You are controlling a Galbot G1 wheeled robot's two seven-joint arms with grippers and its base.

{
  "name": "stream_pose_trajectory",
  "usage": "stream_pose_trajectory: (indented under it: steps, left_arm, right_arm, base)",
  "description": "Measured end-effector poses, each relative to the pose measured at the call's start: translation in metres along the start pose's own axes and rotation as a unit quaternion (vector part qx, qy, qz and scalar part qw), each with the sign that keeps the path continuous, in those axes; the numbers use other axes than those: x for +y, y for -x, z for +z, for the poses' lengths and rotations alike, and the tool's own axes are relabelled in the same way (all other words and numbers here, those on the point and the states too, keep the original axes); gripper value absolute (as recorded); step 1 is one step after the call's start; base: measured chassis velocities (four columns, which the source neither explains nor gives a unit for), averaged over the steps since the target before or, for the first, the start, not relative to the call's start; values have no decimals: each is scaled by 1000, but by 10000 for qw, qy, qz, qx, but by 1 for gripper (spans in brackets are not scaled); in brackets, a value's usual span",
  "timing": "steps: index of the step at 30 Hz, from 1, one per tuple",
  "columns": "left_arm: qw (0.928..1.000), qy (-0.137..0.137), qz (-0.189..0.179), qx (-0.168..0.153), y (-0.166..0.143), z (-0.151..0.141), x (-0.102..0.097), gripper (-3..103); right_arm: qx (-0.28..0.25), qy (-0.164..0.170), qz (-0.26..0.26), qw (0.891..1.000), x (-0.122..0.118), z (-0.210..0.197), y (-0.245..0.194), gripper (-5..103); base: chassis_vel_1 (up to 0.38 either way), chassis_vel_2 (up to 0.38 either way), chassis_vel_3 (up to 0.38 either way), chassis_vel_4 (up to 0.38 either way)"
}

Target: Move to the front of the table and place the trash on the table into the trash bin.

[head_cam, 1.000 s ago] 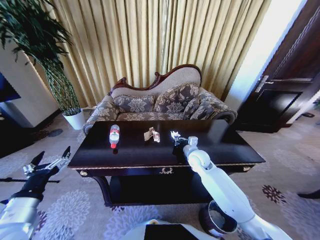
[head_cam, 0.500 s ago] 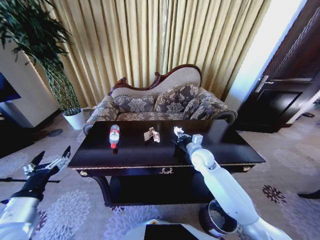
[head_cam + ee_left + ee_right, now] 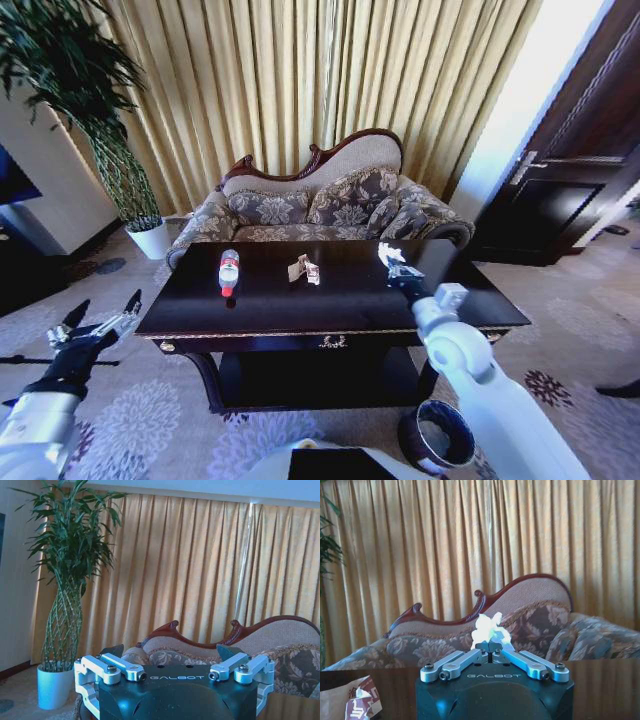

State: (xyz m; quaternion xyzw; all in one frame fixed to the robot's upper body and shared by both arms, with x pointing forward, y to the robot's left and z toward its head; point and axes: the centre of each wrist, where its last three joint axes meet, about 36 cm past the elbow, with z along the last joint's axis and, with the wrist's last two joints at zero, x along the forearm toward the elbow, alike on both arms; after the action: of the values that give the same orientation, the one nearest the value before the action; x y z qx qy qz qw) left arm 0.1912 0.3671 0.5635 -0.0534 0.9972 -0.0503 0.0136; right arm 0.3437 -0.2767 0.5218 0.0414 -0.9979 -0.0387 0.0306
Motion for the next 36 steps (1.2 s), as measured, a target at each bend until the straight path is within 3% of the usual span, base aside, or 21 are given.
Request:
stream_pose_trajectory:
  steps: [16, 23, 36]
  left_arm:
    - [9998, 97, 190, 24, 11, -2, 8, 100]
    - [9997, 98, 176, 134, 17, 5, 18, 100]
    - [9995, 69, 190, 227, 26, 12, 31, 100]
  right_arm:
    - [124, -95, 361, 9992, -10, -6, -72, 0]
    - [90, -115, 515, 9986, -17, -5, -88, 0]
    - [70, -28, 433, 9990, -5, -6, -101, 0]
  base:
    - [0, 0, 0, 0]
    - [0, 0, 0, 0]
    - [0, 0, 0, 0]
